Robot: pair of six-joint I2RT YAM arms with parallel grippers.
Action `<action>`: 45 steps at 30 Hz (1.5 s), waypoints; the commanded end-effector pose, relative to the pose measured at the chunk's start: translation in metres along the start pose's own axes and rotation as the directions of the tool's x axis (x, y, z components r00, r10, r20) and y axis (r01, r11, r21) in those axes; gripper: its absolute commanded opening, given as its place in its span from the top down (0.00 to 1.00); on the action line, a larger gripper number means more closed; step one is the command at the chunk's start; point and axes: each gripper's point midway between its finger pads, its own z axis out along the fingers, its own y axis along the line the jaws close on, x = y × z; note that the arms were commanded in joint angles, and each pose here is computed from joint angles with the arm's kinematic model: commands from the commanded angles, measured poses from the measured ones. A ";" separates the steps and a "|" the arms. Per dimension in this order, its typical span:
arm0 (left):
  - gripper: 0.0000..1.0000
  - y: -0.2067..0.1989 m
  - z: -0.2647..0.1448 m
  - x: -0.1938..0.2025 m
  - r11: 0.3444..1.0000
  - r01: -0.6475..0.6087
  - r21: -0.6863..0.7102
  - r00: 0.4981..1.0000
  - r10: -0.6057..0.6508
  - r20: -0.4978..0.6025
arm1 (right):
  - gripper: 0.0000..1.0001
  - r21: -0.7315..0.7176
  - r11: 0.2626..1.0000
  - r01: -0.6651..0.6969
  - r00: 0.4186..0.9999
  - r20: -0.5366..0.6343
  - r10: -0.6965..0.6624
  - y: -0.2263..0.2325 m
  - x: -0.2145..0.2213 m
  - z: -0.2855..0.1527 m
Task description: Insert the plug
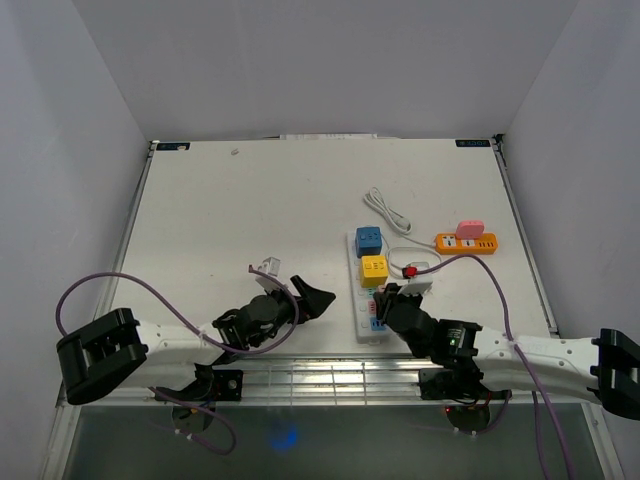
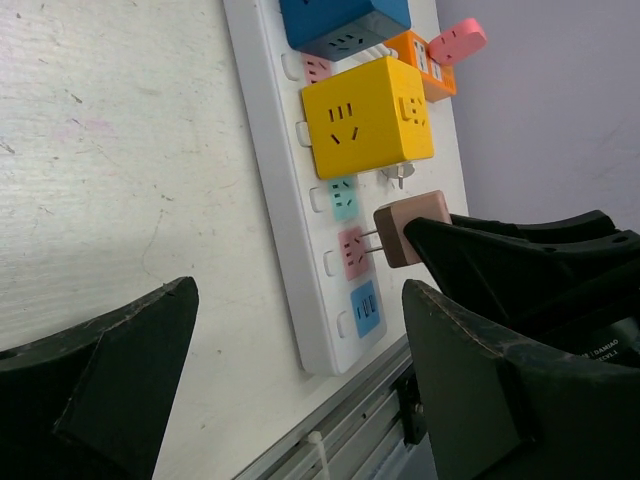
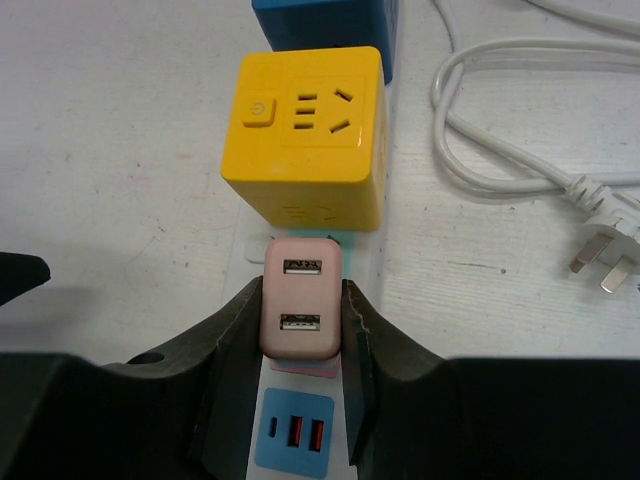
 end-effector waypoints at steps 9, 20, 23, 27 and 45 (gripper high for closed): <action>0.03 0.014 -0.004 -0.007 0.998 -0.051 -0.045 0.999 0.051 0.003 | 0.92 -0.016 1.000 -0.010 0.998 0.060 0.011 0.015 -0.012 0.007; 0.03 0.018 0.000 -0.005 0.997 -0.048 -0.056 0.999 0.047 -0.016 | 0.92 0.022 1.000 -0.012 0.999 0.052 0.011 0.016 -0.004 0.005; 0.03 0.018 0.001 -0.005 0.997 -0.049 -0.058 0.999 0.048 -0.015 | 0.92 0.026 1.000 -0.011 0.999 0.050 0.009 0.016 -0.002 0.002; 0.03 0.018 0.001 -0.005 0.997 -0.049 -0.060 0.999 0.048 -0.015 | 0.92 0.039 0.999 -0.011 0.999 0.046 0.009 0.015 0.002 -0.001; 0.03 0.017 0.005 -0.002 0.997 -0.052 -0.063 0.998 0.051 -0.031 | 0.92 0.081 0.997 -0.003 0.999 0.041 -0.001 0.003 0.007 -0.002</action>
